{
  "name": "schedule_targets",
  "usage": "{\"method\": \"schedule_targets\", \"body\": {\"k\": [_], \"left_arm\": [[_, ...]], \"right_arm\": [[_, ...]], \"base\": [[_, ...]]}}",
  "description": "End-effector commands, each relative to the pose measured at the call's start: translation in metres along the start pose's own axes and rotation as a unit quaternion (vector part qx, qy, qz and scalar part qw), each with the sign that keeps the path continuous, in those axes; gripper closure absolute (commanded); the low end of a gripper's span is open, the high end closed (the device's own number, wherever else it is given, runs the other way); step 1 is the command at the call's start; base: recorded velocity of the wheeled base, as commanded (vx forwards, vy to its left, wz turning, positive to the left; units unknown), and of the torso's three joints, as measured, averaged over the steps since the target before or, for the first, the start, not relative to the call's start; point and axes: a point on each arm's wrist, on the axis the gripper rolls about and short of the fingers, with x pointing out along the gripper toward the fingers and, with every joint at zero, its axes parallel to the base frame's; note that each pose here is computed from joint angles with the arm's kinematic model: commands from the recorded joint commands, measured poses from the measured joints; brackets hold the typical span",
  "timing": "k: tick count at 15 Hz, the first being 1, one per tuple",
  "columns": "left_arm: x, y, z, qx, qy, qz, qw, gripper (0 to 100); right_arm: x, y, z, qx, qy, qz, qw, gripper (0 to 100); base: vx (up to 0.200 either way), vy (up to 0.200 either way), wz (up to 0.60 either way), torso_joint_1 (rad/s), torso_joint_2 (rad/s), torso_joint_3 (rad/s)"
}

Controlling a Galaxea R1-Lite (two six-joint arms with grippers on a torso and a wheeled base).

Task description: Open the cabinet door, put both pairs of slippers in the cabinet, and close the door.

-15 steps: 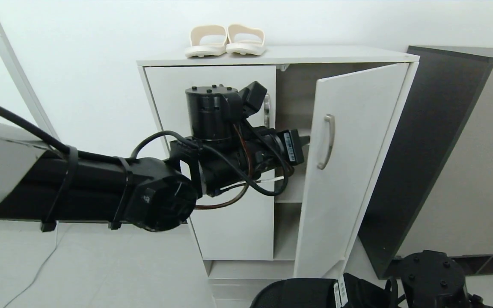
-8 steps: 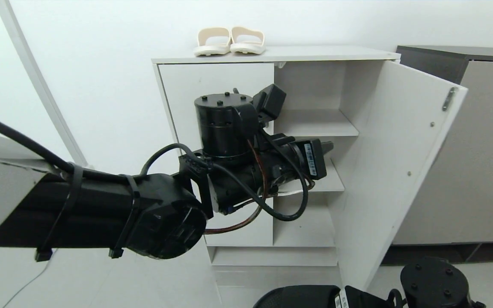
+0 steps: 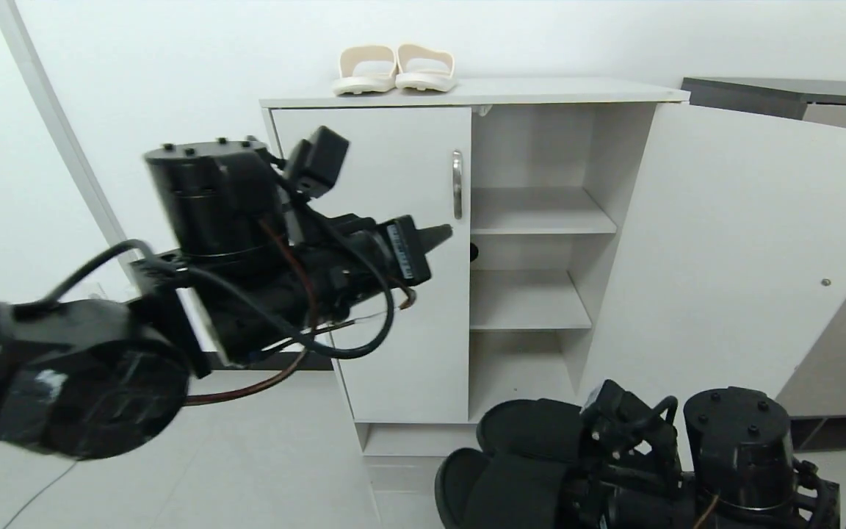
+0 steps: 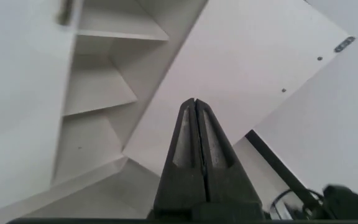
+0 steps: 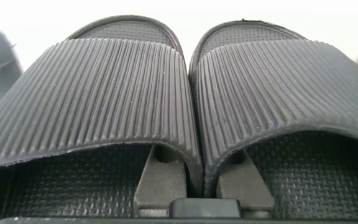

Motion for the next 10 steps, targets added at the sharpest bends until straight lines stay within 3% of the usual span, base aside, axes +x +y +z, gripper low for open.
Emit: {"method": "schedule_targets", "body": {"k": [1, 3, 4, 5, 7, 10], "left_arm": [[-0.091, 0.003, 0.026, 0.012, -0.062, 0.038, 0.9973, 100], [-0.131, 0.001, 0.026, 0.023, -0.068, 0.083, 0.9939, 100], [-0.175, -0.001, 0.013, 0.058, -0.064, 0.145, 0.9856, 100], [-0.201, -0.005, 0.003, 0.071, -0.065, 0.168, 0.9811, 100], [-0.249, -0.010, -0.015, 0.076, -0.083, 0.235, 0.9655, 100], [-0.300, -0.015, -0.044, 0.074, -0.110, 0.345, 0.9292, 100]], "right_arm": [[0.017, -0.009, 0.003, 0.027, -0.005, -0.073, 0.997, 100], [0.032, -0.013, 0.003, 0.029, -0.007, -0.115, 0.993, 100], [0.047, -0.018, 0.005, 0.045, -0.015, -0.158, 0.986, 100], [0.054, -0.020, 0.007, 0.056, -0.023, -0.174, 0.983, 100], [0.058, -0.022, 0.008, 0.058, -0.026, -0.184, 0.981, 100], [0.059, -0.022, 0.007, 0.058, -0.025, -0.185, 0.981, 100]], "base": [[0.000, 0.000, 0.00, 0.000, 0.00, 0.000], [0.000, 0.000, 0.00, 0.000, 0.00, 0.000], [0.000, 0.000, 0.00, 0.000, 0.00, 0.000], [0.000, 0.000, 0.00, 0.000, 0.00, 0.000], [0.000, 0.000, 0.00, 0.000, 0.00, 0.000], [0.000, 0.000, 0.00, 0.000, 0.00, 0.000]]}}
